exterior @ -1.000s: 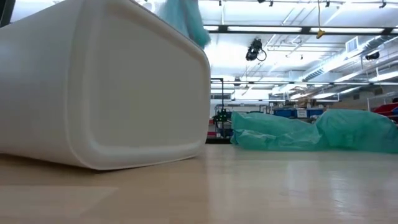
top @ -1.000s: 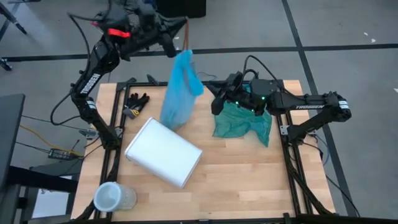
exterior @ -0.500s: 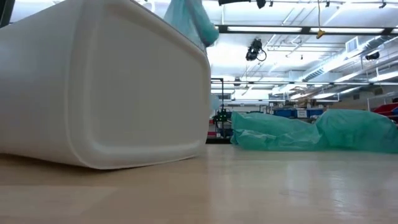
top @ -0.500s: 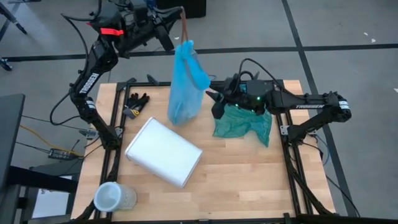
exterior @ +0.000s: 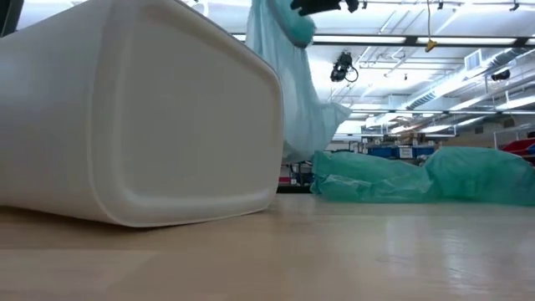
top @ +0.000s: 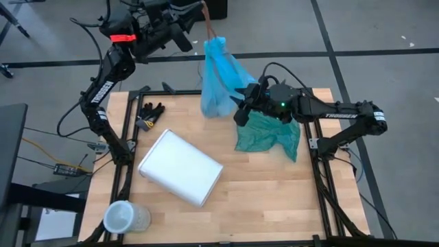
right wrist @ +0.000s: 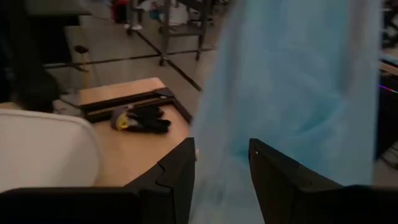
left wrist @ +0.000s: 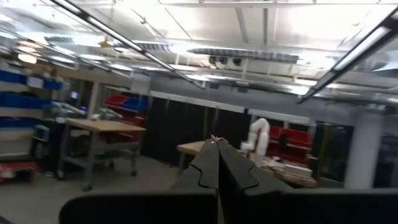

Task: Place trash/remove bag and relplace
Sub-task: Remove the blue plastic trash bag from the trash bin

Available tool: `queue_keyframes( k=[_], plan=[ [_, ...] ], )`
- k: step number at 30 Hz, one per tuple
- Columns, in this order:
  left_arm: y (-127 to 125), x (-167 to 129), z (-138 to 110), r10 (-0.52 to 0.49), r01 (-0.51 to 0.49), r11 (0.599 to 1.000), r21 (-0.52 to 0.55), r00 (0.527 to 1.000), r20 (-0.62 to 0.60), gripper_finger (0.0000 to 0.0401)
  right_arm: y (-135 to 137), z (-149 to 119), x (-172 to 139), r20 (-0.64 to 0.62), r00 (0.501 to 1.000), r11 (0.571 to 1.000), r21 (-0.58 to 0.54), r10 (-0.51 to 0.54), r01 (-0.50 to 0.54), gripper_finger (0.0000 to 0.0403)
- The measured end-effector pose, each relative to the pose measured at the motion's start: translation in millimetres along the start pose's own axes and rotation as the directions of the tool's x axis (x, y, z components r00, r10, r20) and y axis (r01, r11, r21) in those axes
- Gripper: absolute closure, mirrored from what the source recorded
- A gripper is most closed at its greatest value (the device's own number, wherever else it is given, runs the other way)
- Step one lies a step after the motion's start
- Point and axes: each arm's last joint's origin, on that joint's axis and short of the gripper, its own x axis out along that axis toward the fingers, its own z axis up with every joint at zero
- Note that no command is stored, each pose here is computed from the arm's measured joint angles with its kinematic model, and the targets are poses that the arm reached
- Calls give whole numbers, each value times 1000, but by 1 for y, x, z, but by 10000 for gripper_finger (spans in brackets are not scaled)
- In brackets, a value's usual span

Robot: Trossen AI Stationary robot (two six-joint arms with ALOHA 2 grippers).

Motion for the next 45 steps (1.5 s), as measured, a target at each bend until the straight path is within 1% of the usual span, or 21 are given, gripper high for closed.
queue_keyframes(
  k=[2,6,9,12,14,17,18,20,22,24,26,30,34,38,42,44,45],
  plan=[
    [-3,0,-1,-13,13,1000,-19,1000,-1,398,-5,-1,3,-8,999,999,-4,-33,33,266],
    [-8,1,2,-39,40,999,-26,998,39,398,-15,-2,8,-18,997,997,-10,-75,74,264],
    [-12,1,4,-74,76,997,-28,995,66,397,-22,-3,11,-23,995,995,0,-99,100,264],
    [-13,1,5,-84,86,996,-28,993,78,397,-28,-3,13,-23,989,989,5,-147,147,265],
    [-13,1,6,-93,96,995,-27,992,83,397,-32,-2,15,-10,987,987,21,-160,160,265],
    [-14,0,8,-117,120,993,-23,988,102,397,-34,0,16,12,989,986,81,-146,144,264],
    [-14,0,9,-118,121,992,-22,987,105,397,-34,1,16,23,992,988,100,-123,121,264],
    [-14,0,9,-111,113,994,-8,988,105,396,-30,4,15,50,998,993,111,-41,35,264],
    [-13,0,9,-94,95,996,0,990,106,396,-24,7,14,89,994,994,89,60,-68,264],
    [-13,0,9,-91,91,996,0,990,106,396,-17,8,14,117,987,993,42,107,-113,262],
    [-13,0,9,-94,95,995,-2,990,106,396,-14,7,16,112,988,995,1,104,-104,261],
    [-19,0,7,-162,165,986,-30,983,90,396,-14,3,23,100,993,998,-20,65,-63,261],
    [-26,-1,6,-203,209,976,-59,975,85,396,-13,-3,36,104,994,999,-12,43,-42,260],
    [-34,-2,5,-234,240,968,-71,969,80,396,-10,-2,47,176,984,999,19,33,-37,259],
    [-39,-2,3,-259,265,961,-80,963,73,396,-8,-4,55,211,977,999,24,24,-29,261],
    [-43,-3,3,-270,276,957,-85,960,72,396,-8,-5,57,212,977,1000,12,-3,0,269],
    [-44,-3,2,-274,279,956,-87,959,72,396,-9,-5,57,204,979,1000,10,-30,28,279]
  ],
)
